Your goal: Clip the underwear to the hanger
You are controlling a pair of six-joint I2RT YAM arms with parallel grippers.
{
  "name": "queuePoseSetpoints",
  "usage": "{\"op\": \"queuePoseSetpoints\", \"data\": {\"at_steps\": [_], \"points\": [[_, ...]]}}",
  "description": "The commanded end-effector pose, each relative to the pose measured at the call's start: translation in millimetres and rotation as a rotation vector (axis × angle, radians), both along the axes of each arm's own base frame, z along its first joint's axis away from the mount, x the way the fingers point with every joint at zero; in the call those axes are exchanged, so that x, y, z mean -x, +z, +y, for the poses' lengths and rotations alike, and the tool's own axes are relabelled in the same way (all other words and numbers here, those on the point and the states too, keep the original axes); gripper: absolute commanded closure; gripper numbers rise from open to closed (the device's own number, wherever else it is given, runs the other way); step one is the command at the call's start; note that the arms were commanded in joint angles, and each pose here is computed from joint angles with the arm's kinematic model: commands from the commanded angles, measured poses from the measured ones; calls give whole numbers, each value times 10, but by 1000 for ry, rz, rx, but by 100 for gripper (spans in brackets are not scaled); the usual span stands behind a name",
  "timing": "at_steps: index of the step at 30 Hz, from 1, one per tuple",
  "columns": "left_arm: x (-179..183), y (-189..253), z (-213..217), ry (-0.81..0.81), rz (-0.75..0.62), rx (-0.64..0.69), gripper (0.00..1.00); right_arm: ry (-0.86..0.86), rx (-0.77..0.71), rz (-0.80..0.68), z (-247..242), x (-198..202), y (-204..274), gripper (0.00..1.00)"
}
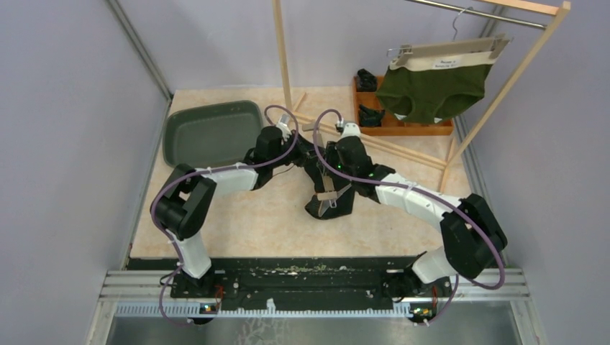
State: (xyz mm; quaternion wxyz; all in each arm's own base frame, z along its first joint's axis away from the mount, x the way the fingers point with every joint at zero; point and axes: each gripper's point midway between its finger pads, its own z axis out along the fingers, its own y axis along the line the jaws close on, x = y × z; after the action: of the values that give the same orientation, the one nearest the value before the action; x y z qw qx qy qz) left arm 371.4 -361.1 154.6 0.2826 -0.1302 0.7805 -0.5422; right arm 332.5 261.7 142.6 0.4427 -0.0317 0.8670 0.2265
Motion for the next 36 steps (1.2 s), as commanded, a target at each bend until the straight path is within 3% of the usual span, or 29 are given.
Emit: {"op": "queuePoseSetpoints", "data": {"at_steps": [1, 3, 7, 10, 16, 22, 36], "points": [[-57, 203, -77, -10, -66, 44, 100, 2, -89, -105, 28, 25, 501, 70], [-42, 211, -71, -14, -73, 47, 100, -14, -73, -135, -59, 32, 638, 64], [-28, 226, -42, -43, -89, 47, 100, 5, -69, -174, -269, 78, 990, 42], [18, 244, -24, -98, -119, 52, 100, 54, -140, -192, -397, 99, 1240, 36], [277, 337, -60, -283, -226, 163, 100, 84, -186, -214, -480, 58, 1408, 34], [517, 372, -126, -447, -294, 270, 100, 91, -349, -189, -533, -14, 1408, 33], [725, 456, -116, -547, -325, 338, 100, 96, -422, -127, -499, -250, 1062, 30]]}}
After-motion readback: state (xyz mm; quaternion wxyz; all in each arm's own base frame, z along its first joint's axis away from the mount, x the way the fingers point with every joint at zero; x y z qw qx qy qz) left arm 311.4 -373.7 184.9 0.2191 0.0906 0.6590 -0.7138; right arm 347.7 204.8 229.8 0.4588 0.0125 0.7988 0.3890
